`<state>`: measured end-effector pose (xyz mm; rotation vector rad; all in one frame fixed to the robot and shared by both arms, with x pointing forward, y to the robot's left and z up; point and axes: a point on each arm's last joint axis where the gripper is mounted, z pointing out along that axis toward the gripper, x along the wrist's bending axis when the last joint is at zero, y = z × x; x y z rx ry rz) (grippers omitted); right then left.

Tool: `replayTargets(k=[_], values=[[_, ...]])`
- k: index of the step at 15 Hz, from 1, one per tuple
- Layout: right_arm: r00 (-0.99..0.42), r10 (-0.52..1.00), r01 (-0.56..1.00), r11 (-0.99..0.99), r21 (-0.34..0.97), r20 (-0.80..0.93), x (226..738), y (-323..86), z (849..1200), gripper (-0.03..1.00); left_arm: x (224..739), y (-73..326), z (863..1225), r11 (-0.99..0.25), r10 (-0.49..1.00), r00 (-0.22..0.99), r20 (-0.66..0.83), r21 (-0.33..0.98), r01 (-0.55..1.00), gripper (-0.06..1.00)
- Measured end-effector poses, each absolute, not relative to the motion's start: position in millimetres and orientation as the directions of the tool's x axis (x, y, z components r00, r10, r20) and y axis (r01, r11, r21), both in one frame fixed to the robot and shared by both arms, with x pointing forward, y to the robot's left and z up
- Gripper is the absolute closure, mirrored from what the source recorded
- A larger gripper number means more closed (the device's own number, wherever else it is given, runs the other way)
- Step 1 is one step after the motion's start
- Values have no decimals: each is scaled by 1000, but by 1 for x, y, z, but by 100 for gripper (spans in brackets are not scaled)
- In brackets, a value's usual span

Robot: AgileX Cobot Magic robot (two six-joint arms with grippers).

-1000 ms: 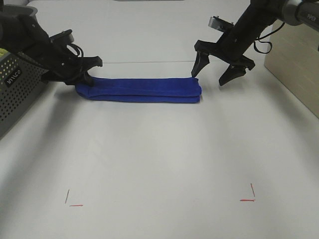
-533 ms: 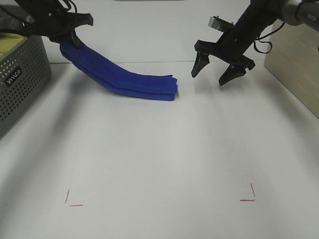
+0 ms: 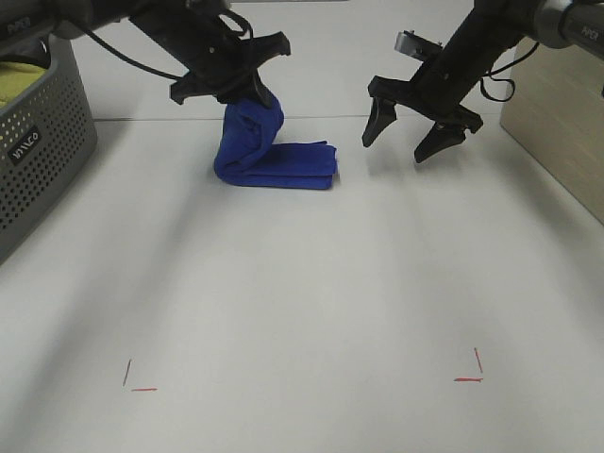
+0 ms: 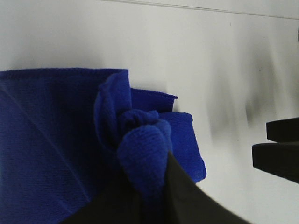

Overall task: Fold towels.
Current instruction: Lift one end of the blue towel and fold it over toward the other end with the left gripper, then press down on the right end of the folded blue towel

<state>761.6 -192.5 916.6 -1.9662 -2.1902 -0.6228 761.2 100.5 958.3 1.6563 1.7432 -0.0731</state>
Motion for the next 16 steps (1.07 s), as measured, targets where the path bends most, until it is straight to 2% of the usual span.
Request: replayTargets(k=[1, 3, 5, 6, 8, 10, 13, 16], values=[[-140, 920, 975, 64, 213, 367, 762, -192, 917, 15, 764, 89, 937, 222, 836, 40, -548, 403, 888, 82], [-138, 916, 975, 60, 212, 377, 762, -192, 917, 15, 765, 80, 924, 284, 802, -9, -597, 367, 886, 62], [-133, 904, 977, 49, 210, 406, 761, -189, 918, 15, 766, 70, 927, 352, 740, -33, -672, 345, 870, 43], [-128, 894, 977, 40, 208, 429, 761, -187, 919, 15, 766, 65, 930, 393, 699, -43, -714, 333, 857, 38], [-122, 876, 978, 26, 206, 466, 761, -184, 923, 15, 768, 59, 936, 459, 612, -65, -788, 287, 841, 36], [-125, 868, 976, 21, 216, 481, 760, -183, 931, 15, 769, 57, 939, 456, 588, -36, -808, 295, 840, 36], [-166, 812, 965, 17, 262, 559, 758, -176, 956, 15, 773, 70, 952, 360, 655, 127, -745, 455, 814, 36], [-200, 641, 962, -14, 271, 741, 757, -156, 969, 15, 786, 117, 997, 366, 693, 208, -690, 585, 724, 36]])
